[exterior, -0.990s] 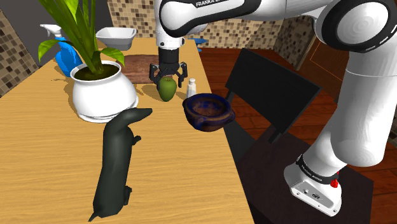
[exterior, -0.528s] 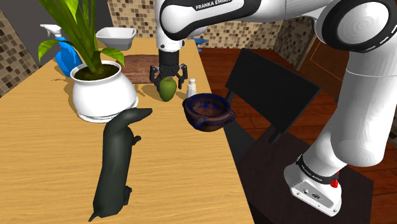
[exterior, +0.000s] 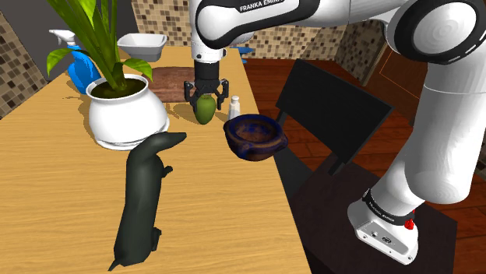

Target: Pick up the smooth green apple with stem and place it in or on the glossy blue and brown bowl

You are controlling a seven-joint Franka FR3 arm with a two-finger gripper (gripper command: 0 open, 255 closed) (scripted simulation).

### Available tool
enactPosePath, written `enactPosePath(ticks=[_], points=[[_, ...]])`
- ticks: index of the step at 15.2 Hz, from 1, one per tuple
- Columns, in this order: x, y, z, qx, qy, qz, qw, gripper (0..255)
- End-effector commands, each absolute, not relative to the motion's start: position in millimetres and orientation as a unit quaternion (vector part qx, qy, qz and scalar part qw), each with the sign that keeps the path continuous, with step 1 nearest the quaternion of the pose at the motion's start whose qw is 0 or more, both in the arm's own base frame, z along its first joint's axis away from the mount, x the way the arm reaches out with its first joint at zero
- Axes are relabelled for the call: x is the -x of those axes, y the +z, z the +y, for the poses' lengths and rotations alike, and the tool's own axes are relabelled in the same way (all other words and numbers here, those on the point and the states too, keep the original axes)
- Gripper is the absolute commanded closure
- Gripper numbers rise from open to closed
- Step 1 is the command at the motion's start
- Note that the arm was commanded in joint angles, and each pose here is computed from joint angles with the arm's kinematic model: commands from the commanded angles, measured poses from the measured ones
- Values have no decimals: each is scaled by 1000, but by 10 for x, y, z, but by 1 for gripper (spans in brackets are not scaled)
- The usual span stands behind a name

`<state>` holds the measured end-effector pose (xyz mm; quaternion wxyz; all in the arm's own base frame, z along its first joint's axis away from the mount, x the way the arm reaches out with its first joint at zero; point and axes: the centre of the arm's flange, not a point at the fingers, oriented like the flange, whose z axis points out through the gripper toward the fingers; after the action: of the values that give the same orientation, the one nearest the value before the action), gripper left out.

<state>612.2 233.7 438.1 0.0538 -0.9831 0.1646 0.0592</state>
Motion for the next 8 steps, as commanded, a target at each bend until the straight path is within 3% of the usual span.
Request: enactPosePath(ticks=[1,8], points=[[-6123,4368,2338,983,60,165,54,255],[-6123,4634,2334,983,60,165,54,255]])
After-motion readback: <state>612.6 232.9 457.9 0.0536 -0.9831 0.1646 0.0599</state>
